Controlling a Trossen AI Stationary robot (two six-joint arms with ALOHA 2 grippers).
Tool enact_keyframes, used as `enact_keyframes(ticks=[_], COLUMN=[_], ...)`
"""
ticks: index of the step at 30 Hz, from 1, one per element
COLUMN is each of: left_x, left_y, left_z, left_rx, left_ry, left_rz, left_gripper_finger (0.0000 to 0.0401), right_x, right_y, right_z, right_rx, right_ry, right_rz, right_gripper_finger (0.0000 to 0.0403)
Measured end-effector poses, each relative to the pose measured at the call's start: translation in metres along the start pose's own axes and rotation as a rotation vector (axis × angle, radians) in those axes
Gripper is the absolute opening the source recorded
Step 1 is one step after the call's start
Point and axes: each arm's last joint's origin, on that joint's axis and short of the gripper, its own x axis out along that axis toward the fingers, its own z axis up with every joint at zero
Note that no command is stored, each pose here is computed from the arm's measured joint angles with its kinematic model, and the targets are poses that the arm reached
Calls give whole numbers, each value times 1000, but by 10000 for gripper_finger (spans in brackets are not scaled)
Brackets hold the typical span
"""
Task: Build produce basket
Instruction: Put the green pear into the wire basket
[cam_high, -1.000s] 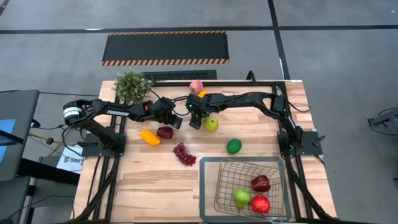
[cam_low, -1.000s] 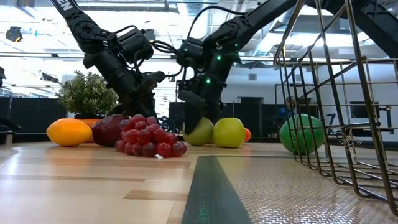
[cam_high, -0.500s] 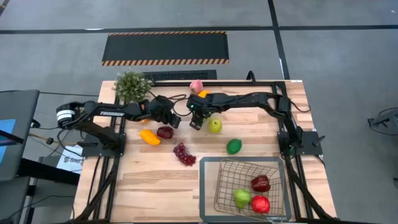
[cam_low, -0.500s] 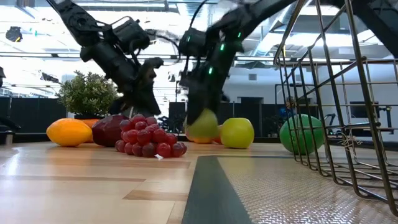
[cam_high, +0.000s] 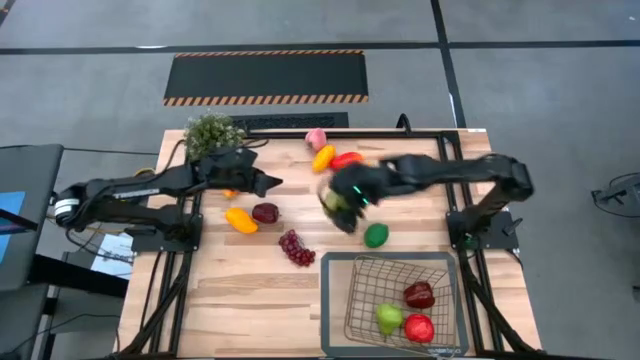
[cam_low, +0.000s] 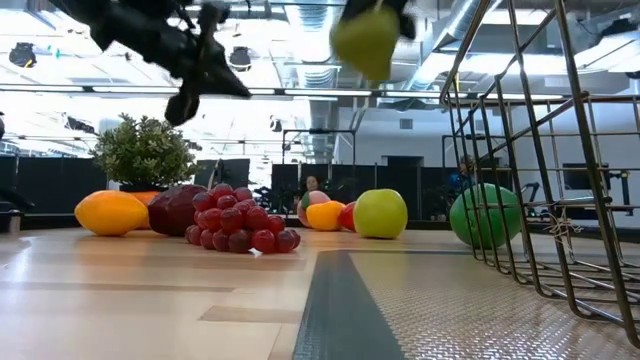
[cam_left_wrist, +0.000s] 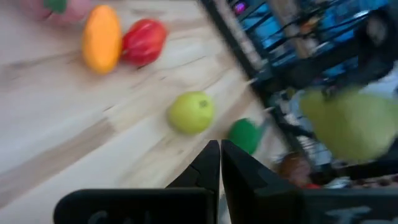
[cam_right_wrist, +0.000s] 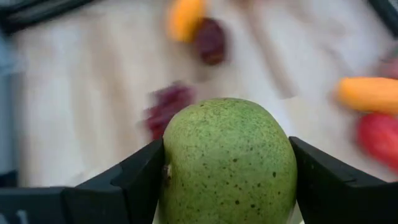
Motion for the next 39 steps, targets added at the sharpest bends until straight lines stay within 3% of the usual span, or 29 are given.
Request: enact_keyframes(ticks=[4,8,17,28,39], left_x=[-15,-24,-26,-25,-25], left_y=[-10,-15,-23,-27,-28], left_z=[0,-3,-13,-23,-24], left_rx=[-7,-17,-37,-37,-46], left_ry=[-35,-59,-31,-24,-32], left_rz=[-60,-70,-90,-54,-43], left_gripper_finger=[2,2,2,2,2], right_x=[-39,-55,-24,22,53], right_y=[50,95,166,193,179], right_z=[-30,-65,-132,-172,-199], right_rx=[-73,-101,-105,-128,-104], right_ry=[20,68,220,273,208], right_rz=[115,146,94,-28,-5], right_gripper_finger=[292,292,292,292,292])
